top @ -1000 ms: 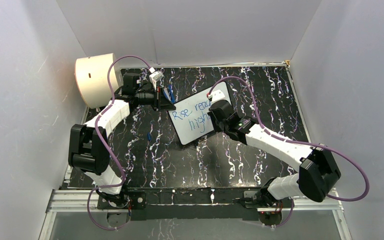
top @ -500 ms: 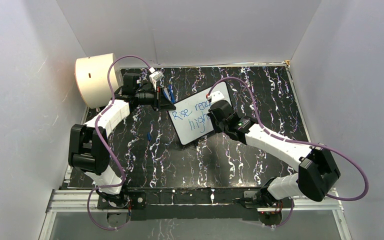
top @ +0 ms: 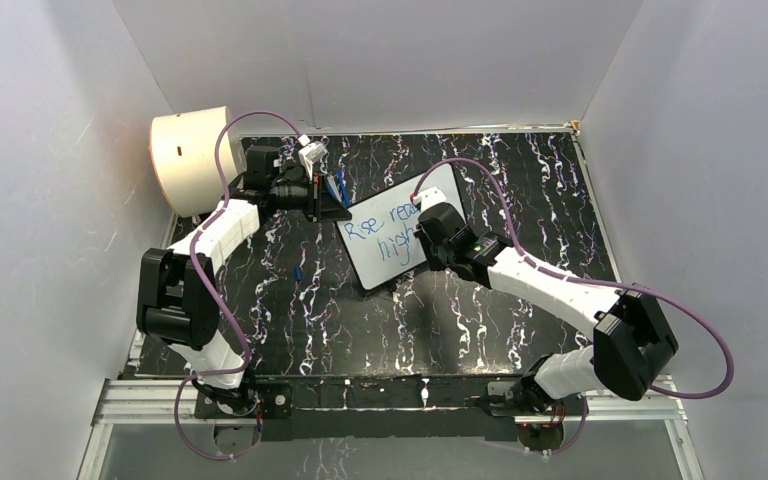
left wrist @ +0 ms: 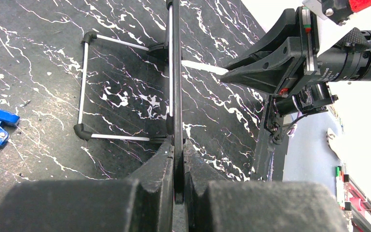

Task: Write a sentence on the whiteboard

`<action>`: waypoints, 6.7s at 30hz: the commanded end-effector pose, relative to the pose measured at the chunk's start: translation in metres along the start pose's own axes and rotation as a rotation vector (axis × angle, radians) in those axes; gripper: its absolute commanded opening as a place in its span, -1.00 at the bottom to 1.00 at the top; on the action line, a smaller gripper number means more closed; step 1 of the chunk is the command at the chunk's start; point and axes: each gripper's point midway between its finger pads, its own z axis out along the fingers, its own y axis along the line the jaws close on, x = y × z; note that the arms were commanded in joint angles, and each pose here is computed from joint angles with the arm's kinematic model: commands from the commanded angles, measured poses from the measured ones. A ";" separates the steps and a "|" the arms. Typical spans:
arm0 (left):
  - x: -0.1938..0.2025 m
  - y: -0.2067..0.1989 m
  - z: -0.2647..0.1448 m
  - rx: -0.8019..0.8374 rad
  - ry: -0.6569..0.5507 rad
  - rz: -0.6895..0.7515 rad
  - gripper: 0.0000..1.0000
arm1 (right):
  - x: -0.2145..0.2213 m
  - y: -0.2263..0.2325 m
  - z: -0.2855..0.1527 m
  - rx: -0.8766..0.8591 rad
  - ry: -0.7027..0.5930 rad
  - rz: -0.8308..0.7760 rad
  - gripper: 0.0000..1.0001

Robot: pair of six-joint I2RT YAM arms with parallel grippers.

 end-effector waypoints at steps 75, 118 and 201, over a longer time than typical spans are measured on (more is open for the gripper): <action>0.004 -0.010 0.004 0.028 0.031 0.002 -1.00 | -0.036 -0.025 0.001 0.059 -0.070 -0.014 -1.00; 0.005 -0.010 0.004 0.034 0.034 -0.003 -1.00 | -0.038 -0.024 0.001 0.050 -0.103 0.015 -1.00; 0.005 -0.007 0.004 0.014 0.035 -0.004 -1.00 | -0.022 -0.039 0.013 0.071 -0.044 0.040 -1.00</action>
